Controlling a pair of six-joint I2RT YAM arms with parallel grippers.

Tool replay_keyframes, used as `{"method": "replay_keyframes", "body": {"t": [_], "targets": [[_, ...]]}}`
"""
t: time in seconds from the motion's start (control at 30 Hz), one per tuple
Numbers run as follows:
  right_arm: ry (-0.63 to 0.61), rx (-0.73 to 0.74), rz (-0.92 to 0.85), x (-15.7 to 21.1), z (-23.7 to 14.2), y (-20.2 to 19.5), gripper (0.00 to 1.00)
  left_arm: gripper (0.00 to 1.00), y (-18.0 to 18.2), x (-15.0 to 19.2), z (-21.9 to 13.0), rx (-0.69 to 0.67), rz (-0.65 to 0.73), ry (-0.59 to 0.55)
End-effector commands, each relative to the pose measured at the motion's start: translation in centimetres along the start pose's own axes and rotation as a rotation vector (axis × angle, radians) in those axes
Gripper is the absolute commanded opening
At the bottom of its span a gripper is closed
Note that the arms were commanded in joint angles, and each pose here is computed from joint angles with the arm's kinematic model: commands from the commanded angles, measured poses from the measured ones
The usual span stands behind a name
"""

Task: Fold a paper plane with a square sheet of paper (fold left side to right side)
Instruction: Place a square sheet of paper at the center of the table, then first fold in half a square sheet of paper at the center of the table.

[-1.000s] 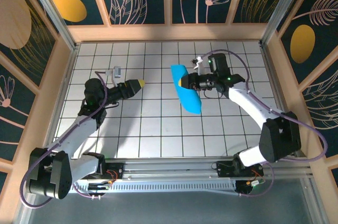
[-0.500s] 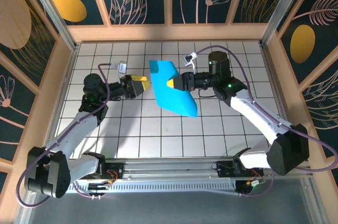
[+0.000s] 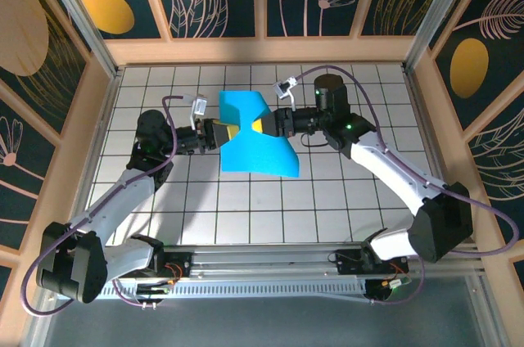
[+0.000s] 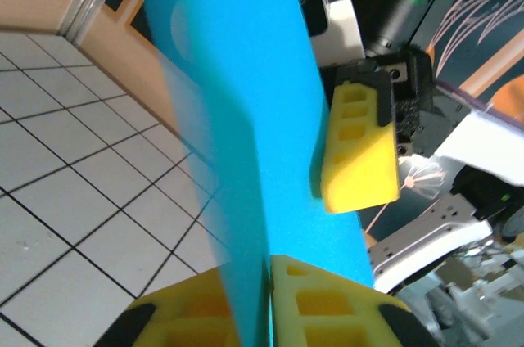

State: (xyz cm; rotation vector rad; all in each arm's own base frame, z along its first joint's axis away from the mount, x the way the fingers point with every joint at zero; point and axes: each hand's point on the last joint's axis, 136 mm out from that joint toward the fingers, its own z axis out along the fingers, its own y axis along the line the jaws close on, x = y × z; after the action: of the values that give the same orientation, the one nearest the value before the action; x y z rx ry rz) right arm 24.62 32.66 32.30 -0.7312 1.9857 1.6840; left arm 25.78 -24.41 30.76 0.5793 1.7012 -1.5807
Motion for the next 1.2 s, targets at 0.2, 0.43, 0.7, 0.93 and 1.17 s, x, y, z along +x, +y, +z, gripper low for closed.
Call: {"method": "replay_keyframes", "body": {"t": [0.2, 0.43, 0.7, 0.93, 1.17], "targets": [[-0.067, 0.166, 0.004, -1.2, -2.3, -3.2, 0.5, 0.0, 1.9, 0.6, 0.2, -0.078, -0.033, 0.016], [-0.142, 0.363, 0.125, -0.2, -4.8, -9.3, 0.71, 0.0, 9.0, 4.8, 0.9, -0.24, -0.28, 0.107], [-0.229, 0.535, 0.298, 2.7, -7.2, -16.0, 0.71, 0.0, 17.3, 11.7, 0.1, -0.47, -0.475, 0.239], [-0.194, 0.62, 0.422, 7.2, -6.1, -20.7, 0.48, 0.0, 21.2, 15.3, -1.8, -0.671, -0.535, 0.328], [-0.146, 0.658, 0.493, 10.0, -3.8, -23.4, 0.25, 0.0, 21.7, 15.7, -2.5, -0.722, -0.545, 0.337]]}}
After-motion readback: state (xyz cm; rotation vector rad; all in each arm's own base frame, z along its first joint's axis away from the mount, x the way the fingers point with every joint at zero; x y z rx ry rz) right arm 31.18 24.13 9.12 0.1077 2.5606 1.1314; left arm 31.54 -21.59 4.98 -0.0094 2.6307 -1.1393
